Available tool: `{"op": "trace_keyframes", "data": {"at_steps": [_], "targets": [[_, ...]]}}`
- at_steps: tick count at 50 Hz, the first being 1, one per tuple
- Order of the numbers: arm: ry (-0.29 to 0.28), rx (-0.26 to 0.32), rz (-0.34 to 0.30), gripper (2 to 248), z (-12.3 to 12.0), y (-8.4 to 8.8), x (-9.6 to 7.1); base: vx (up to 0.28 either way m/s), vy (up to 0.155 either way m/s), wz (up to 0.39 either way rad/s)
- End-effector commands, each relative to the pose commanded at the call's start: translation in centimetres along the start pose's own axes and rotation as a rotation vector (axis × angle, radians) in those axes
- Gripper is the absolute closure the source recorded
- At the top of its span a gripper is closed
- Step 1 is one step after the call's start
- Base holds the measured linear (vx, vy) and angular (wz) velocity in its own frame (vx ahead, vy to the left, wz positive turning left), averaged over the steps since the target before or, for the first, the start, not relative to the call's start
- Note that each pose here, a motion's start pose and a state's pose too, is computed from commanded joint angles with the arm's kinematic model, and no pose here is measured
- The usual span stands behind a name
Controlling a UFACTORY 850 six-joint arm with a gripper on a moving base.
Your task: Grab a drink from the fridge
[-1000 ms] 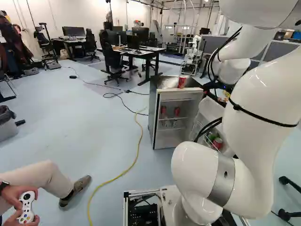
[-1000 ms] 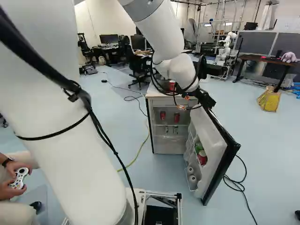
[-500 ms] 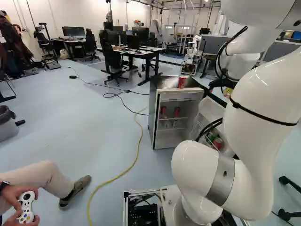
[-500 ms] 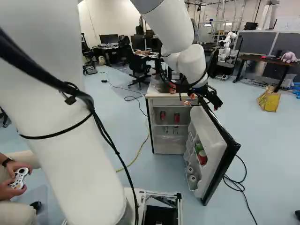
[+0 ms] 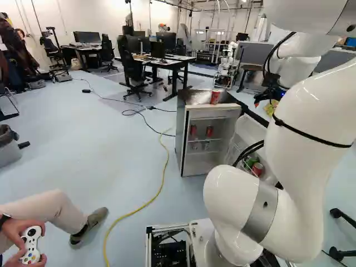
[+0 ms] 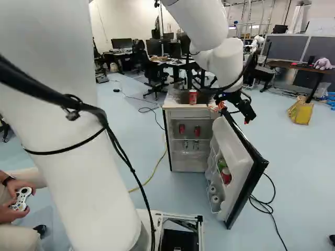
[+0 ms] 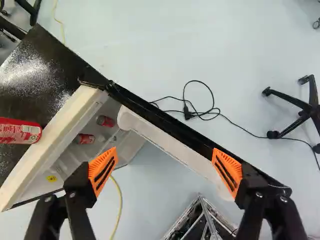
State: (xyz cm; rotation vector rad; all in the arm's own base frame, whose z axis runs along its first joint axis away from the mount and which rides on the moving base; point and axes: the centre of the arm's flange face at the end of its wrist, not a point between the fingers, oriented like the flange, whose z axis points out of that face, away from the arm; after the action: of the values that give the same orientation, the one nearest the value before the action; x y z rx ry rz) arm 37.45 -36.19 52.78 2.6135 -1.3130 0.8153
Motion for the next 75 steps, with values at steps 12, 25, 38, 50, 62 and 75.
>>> {"op": "trace_keyframes", "data": {"at_steps": [12,25,38,50,62,75], "targets": [[-0.027,0.005,0.058,3,-0.9,1.1,1.3,0.0,0.0,0.0],[-0.054,0.016,0.125,3,-2.0,2.4,2.5,0.0,0.0,0.0],[-0.099,0.024,0.196,3,-1.9,4.2,3.4,0.0,0.0,0.0],[-0.123,0.025,0.252,3,-1.6,6.1,4.2,0.0,0.0,0.0],[-0.133,0.011,0.293,3,-0.5,8.3,5.1,0.0,0.0,0.0],[-0.148,-0.009,0.332,3,1.6,11.0,5.9,0.0,0.0,0.0]]}}
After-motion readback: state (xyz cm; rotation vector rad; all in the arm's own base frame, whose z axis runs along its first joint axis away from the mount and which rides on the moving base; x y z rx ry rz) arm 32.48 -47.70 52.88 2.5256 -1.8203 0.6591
